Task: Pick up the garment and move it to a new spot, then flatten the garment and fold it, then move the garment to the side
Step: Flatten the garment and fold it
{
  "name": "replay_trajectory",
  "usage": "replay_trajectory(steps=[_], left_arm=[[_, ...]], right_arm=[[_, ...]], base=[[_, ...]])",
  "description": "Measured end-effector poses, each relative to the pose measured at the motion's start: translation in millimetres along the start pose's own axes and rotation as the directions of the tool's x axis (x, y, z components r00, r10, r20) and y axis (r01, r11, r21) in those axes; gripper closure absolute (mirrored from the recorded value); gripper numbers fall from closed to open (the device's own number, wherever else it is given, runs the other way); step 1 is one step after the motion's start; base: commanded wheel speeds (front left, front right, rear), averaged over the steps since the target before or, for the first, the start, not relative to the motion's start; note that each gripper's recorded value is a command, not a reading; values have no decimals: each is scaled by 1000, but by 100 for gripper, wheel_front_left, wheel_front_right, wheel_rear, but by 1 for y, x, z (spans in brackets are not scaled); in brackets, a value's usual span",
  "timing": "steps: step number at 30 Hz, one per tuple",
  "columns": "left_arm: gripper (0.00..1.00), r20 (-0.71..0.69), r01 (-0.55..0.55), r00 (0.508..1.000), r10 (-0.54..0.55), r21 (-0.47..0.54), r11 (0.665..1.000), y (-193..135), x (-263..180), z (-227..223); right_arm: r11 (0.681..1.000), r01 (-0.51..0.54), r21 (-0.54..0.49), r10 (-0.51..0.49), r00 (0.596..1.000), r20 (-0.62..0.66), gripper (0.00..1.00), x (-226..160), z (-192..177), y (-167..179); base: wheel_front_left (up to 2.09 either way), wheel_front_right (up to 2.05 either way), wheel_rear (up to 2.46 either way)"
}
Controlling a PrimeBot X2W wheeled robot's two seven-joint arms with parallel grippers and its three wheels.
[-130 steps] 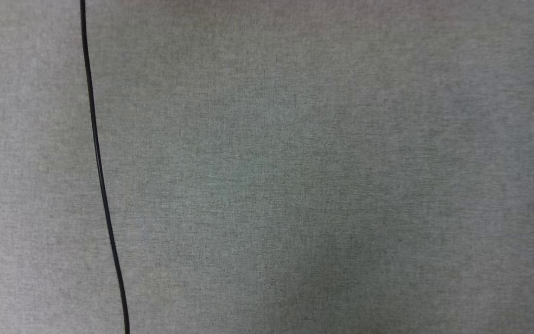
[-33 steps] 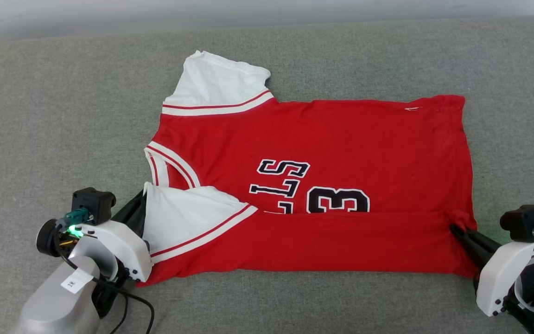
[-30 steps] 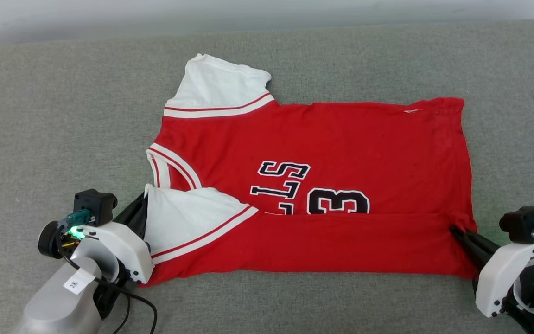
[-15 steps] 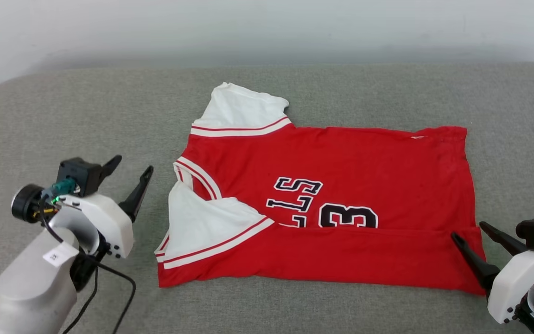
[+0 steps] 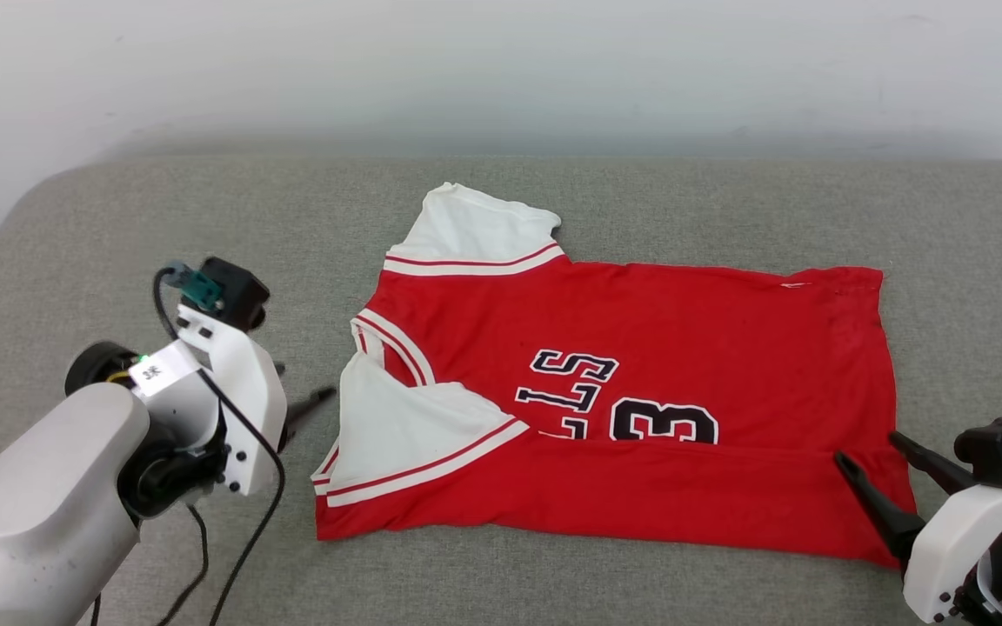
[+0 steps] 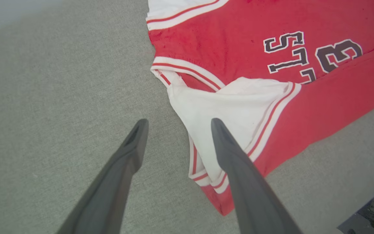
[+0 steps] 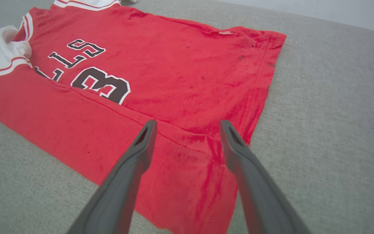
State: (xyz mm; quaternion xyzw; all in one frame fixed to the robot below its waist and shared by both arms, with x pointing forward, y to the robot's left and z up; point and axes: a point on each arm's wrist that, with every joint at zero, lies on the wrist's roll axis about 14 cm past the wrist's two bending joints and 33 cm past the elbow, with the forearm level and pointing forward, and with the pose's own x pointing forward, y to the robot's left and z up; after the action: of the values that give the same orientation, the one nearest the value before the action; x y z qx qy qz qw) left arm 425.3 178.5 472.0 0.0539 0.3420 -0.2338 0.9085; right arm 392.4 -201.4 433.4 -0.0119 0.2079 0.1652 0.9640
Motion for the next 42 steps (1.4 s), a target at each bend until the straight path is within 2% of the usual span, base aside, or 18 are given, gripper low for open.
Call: replay_trajectory(steps=[3,9,13,24,25,26,32,34,37,40,42], left_arm=[[0,-131,44,990,-49,-38,998,-10,1,-20],[0,-332,98,936,-118,-75,992,-24,5,-56],[0,-385,116,911,-147,-101,988,-30,15,-70],[0,-489,81,862,-132,-124,989,-25,44,-113],[72,-486,83,865,-125,-107,991,-24,46,-114],[100,-477,83,871,-119,-96,992,-24,46,-113],[100,-378,82,920,-104,-73,994,-23,44,-99],[100,-338,84,936,-102,-67,994,-24,41,-91],[100,-292,94,950,-106,-55,994,-27,36,-82],[100,-256,108,960,-114,-39,993,-31,32,-74],[100,-239,124,963,-128,-30,992,-36,32,-70]], right_arm=[[1000,0,1,0,1000,-6,0,-1,-2,1],[1000,1,8,0,1000,-31,0,-1,-8,1],[1000,-1,14,1,999,-39,0,2,-9,2],[1000,20,8,-19,998,-57,0,7,-13,-9],[1000,21,-4,-21,998,-58,0,7,-12,-10],[1000,22,-15,-23,998,-56,0,6,-11,-12],[994,32,-104,-36,999,-35,0,0,19,-26],[990,31,-141,-44,995,-90,0,-5,21,-33],[990,15,-137,-40,983,-182,0,-12,21,-36],[982,-4,-189,-53,953,-299,0,-21,13,-40],[985,-22,-169,-44,924,-379,0,-25,2,-37]], base=[[0,0,0],[0,0,0],[0,0,0],[0,0,0],[0,0,0],[0,0,0],[0,0,0],[0,0,0],[0,0,0],[0,0,0],[0,0,0]])
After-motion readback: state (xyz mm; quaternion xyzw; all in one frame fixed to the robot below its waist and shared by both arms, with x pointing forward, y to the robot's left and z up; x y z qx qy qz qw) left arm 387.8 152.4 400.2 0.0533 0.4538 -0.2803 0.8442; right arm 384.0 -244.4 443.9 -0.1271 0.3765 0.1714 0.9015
